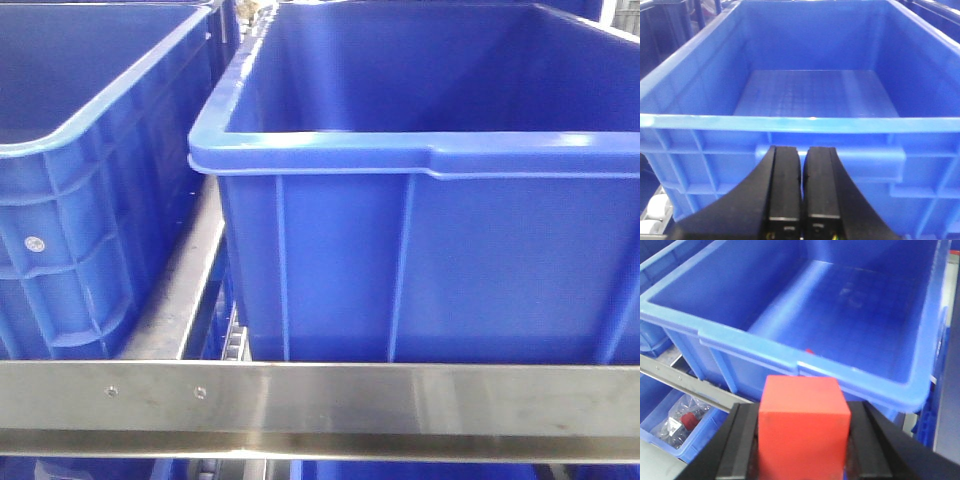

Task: Pick red cube and place on left shelf
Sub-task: 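Extend the right gripper with the red cube into the blue crate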

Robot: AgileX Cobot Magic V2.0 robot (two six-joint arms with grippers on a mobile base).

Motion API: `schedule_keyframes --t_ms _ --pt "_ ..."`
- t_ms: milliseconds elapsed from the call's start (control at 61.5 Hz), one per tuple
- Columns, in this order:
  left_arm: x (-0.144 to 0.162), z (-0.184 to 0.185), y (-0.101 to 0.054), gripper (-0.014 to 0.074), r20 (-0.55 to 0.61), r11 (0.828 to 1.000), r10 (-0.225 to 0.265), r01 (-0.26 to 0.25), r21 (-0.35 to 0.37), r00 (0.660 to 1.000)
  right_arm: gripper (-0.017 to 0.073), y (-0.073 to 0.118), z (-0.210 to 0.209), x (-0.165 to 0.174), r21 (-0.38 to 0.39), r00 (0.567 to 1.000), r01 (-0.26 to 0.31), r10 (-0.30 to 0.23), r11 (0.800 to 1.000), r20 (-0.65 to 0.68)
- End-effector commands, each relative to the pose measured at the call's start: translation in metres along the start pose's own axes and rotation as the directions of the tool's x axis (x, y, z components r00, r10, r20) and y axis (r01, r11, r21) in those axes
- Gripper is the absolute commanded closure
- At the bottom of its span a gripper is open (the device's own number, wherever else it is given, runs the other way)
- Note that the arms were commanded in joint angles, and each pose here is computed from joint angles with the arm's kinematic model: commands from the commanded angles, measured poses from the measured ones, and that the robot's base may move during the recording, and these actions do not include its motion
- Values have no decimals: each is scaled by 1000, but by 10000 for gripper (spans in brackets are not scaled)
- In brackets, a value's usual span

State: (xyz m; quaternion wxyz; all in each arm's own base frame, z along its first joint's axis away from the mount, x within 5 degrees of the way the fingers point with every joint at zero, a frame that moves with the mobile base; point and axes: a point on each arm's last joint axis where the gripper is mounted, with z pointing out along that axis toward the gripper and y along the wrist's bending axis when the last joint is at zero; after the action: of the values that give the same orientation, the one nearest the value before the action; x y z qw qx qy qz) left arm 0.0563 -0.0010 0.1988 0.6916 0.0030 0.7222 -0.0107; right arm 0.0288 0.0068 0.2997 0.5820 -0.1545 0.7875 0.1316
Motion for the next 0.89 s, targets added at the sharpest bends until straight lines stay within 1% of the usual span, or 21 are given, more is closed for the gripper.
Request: schedule_keyframes --t_ms 0,878 --pt "-1 0 0 492 80 1000 -7 7 4 997 520 0 -3 -15 2 995 20 -20 1000 99" --pt "-1 0 0 492 80 1000 -7 7 4 997 520 0 -3 -15 2 995 20 -20 1000 99"
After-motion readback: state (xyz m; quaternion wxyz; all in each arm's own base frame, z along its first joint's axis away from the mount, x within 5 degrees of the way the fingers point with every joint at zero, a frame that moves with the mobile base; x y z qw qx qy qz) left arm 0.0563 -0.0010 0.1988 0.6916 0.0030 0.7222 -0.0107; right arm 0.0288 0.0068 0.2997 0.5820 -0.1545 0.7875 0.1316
